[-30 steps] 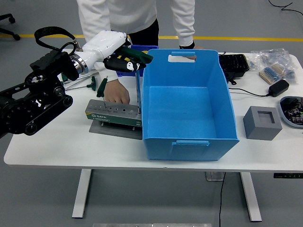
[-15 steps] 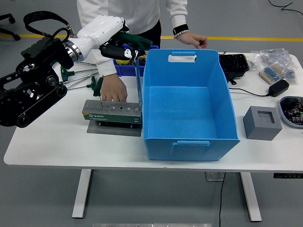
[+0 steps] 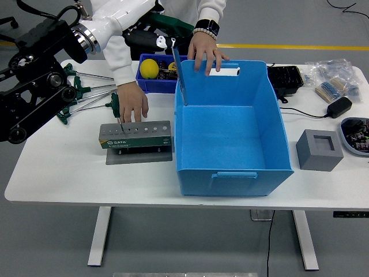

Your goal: Lift tool from toolbox,place it in box,lift tool from toolbox,place it in box

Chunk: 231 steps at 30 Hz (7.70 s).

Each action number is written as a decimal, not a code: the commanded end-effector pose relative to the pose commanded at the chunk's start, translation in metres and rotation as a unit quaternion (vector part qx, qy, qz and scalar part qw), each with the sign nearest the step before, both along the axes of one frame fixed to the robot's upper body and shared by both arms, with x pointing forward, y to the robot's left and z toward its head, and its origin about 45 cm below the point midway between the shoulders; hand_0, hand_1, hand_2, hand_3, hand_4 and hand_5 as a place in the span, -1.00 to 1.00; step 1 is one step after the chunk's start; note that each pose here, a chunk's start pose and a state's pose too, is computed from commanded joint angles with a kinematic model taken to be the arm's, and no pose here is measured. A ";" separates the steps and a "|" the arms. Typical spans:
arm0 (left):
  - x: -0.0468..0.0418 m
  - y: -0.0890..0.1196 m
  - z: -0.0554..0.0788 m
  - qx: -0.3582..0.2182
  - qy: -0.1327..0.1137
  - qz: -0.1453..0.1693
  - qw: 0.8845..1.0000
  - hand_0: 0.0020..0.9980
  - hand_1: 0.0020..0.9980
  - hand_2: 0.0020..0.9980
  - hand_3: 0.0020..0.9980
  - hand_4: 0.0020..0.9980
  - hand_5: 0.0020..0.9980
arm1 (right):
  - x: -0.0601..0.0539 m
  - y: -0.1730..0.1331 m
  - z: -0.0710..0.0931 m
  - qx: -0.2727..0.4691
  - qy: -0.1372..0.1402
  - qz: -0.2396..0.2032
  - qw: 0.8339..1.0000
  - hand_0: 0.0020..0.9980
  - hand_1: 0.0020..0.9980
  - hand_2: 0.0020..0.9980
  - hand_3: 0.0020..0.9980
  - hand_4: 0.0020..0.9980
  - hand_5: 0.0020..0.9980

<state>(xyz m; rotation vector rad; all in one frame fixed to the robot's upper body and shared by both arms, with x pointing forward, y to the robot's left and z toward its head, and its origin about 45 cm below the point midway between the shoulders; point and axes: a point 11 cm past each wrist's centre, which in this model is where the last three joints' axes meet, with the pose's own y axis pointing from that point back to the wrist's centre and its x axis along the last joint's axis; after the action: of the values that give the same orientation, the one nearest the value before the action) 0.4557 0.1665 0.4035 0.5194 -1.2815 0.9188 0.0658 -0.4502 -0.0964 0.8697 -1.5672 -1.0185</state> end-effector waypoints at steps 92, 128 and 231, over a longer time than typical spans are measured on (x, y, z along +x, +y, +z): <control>-0.0045 0.058 -0.179 0.288 0.153 0.025 0.945 0.09 0.21 0.27 -0.03 0.74 0.39 | 0.003 -0.001 0.001 -0.003 -0.007 -0.002 1.000 0.47 0.46 0.58 0.28 0.78 0.52; 0.0014 0.088 -0.194 0.346 0.166 0.057 0.922 0.09 -0.17 -0.28 -0.60 0.70 0.49 | 0.006 -0.001 0.001 -0.004 -0.006 0.002 1.000 0.47 0.45 0.58 0.28 0.77 0.51; -0.0622 -0.074 -0.139 -0.001 0.104 -0.097 0.990 -0.50 -0.41 0.05 0.23 0.73 -0.17 | 0.002 0.000 0.000 -0.006 -0.003 0.001 1.000 0.44 0.45 0.57 0.27 0.76 0.51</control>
<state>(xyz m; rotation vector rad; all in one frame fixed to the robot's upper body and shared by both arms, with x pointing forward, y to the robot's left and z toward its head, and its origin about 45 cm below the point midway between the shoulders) 0.3935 0.0926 0.2647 0.4664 -1.1203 0.6844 0.0677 -0.4504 -0.0960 0.8669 -1.5767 -1.0040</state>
